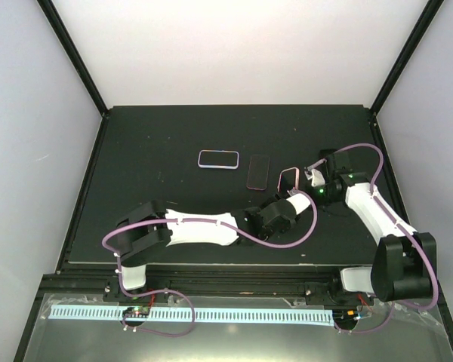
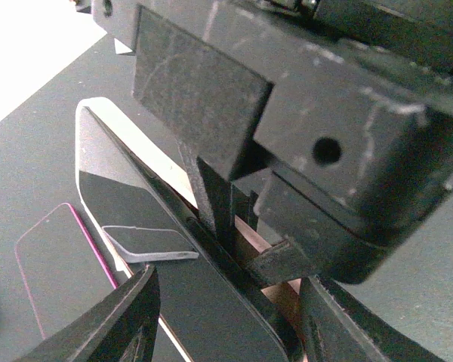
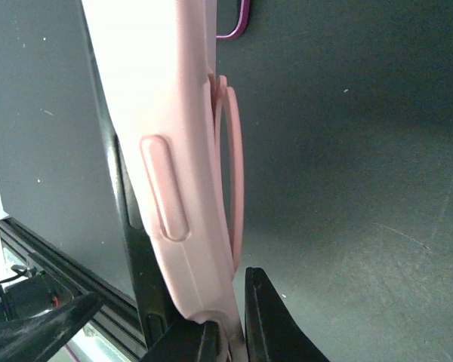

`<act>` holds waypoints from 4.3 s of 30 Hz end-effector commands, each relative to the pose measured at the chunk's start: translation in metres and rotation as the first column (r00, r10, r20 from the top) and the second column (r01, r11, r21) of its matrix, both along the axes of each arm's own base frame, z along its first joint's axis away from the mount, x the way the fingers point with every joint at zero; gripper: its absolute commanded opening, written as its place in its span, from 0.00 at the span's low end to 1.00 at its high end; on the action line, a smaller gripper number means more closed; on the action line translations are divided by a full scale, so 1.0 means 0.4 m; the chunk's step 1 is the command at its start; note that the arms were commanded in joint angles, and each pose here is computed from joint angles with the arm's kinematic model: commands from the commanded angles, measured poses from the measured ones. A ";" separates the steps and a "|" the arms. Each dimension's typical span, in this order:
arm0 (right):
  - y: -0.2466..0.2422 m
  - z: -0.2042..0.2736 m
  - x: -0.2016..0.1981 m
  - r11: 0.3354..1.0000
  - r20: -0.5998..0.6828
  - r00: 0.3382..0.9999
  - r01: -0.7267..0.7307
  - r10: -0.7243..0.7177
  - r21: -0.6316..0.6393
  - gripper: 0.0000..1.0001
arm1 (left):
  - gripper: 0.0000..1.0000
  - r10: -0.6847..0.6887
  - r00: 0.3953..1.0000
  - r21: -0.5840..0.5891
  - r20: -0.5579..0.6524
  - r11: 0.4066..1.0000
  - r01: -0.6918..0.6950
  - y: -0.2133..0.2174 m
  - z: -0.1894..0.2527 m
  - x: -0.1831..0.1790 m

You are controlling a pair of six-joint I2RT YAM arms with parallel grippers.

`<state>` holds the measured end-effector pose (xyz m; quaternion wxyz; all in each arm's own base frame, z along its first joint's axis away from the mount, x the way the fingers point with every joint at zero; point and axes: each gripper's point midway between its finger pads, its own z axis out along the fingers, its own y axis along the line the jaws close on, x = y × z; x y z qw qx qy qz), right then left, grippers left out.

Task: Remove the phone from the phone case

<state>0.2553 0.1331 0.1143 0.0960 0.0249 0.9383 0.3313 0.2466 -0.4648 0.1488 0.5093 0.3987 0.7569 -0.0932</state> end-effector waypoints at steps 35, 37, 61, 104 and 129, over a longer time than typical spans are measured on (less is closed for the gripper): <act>0.010 0.043 0.011 0.995 0.040 0.999 0.025 -0.030 0.102 0.01 | 0.02 0.179 0.974 0.057 0.142 0.980 -0.189 0.104 -0.010 0.054; -0.008 0.020 0.024 0.998 0.041 0.998 0.045 -0.047 0.049 0.01 | 0.02 0.197 0.974 0.017 0.113 0.980 -0.200 0.099 -0.008 0.053; -0.049 0.072 0.116 0.971 0.427 0.875 -0.166 0.226 -0.174 0.01 | 0.02 0.418 0.903 0.122 0.101 0.895 -0.429 0.381 -0.020 0.076; -0.115 0.219 0.067 0.978 0.606 0.768 -0.157 0.209 -0.138 0.01 | 0.31 0.436 0.899 0.616 0.040 0.698 -0.365 0.417 -0.349 0.302; -0.256 0.035 0.217 0.887 0.183 0.920 -0.258 0.347 -0.382 0.01 | 0.87 0.319 0.887 -0.084 -0.335 0.927 -0.366 0.539 -0.021 0.039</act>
